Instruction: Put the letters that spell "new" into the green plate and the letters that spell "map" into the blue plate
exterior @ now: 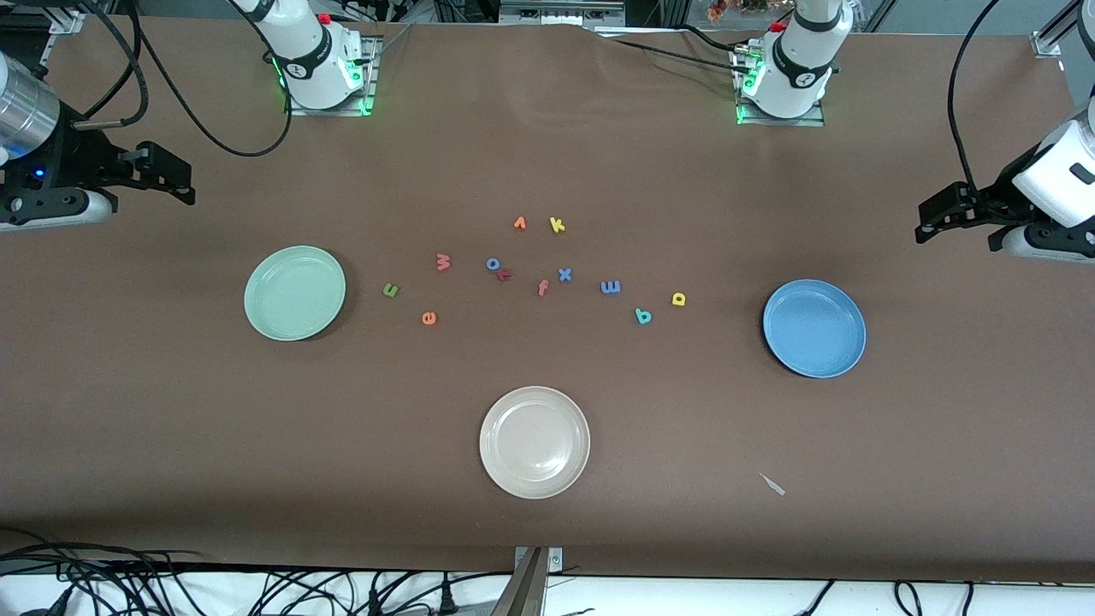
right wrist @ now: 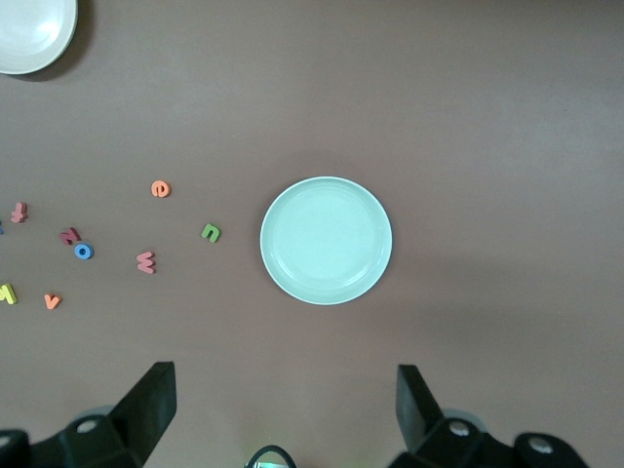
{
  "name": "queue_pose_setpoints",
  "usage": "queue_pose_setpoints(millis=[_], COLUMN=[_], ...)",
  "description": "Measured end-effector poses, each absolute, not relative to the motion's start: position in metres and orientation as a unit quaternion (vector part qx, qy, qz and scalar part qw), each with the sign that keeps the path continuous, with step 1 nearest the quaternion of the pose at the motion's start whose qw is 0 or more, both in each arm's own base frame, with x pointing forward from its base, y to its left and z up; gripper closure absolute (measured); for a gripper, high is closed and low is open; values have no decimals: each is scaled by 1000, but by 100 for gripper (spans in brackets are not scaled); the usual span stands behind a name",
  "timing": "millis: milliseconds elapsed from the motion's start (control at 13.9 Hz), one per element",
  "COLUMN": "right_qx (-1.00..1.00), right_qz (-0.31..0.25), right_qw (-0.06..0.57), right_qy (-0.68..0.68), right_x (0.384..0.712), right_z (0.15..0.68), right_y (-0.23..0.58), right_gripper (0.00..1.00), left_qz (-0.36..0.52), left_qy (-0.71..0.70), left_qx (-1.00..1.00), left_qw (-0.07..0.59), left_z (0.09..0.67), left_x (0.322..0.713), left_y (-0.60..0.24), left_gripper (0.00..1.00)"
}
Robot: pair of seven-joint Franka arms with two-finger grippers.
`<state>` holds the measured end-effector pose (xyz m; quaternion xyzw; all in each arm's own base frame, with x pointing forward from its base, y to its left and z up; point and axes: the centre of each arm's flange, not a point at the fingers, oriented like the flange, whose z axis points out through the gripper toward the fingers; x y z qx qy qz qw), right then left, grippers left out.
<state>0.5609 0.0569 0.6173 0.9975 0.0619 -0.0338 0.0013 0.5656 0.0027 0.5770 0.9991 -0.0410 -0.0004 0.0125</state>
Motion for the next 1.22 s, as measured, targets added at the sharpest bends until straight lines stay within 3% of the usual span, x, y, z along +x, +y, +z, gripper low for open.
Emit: queue_pose_setpoints(millis=[1220], right_qx=[997], right_qz=[-42], right_qw=[2], right_qy=[61], right_x=[560], right_z=[614], right_y=[57], right_gripper=[0], left_qz=[-4], left_qy=[-41], left_qx=[999], left_qw=[13], left_z=[573], left_x=[567], left_y=[3], left_gripper=[0])
